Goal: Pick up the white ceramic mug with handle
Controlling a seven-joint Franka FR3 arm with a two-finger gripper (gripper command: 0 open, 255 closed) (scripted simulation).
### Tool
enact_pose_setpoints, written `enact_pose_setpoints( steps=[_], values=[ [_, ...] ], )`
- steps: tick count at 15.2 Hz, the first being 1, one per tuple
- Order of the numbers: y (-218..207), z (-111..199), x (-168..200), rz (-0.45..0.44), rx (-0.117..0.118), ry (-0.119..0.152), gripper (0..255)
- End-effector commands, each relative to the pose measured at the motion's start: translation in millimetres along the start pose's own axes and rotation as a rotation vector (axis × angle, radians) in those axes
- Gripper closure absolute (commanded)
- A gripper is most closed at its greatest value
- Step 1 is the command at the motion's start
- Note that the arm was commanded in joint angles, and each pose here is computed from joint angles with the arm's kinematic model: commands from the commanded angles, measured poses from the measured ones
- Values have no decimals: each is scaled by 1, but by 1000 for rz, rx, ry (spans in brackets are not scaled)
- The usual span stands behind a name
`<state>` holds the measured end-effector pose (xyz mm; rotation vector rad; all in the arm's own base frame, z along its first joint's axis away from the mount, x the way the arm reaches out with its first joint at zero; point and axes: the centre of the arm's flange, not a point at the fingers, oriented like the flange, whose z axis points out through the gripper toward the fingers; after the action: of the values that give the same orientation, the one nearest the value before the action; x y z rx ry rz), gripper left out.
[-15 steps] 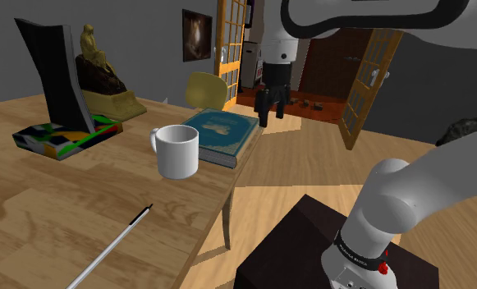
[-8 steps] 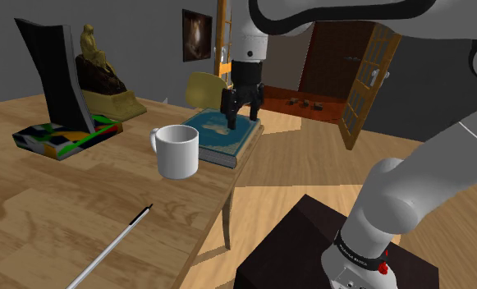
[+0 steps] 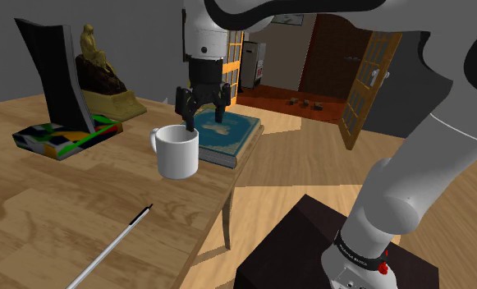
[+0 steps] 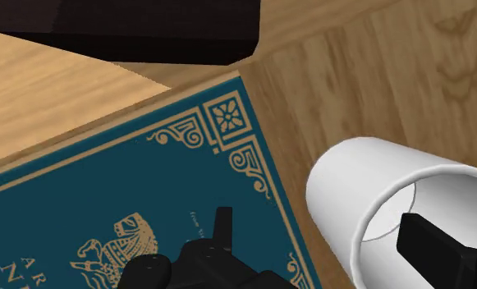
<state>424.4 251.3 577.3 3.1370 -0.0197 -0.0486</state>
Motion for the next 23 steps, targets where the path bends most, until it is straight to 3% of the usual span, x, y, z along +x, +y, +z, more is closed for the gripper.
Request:
enact_pose_setpoints(
  steps=[1, 11, 12, 23],
  values=[
    [-23, -2, 15, 8, 7, 7, 0],
    [-26, 38, 17, 8, 7, 8, 0],
    [-25, 37, 18, 8, 7, 8, 255],
    [-26, 27, 17, 8, 7, 8, 255]
  ],
)
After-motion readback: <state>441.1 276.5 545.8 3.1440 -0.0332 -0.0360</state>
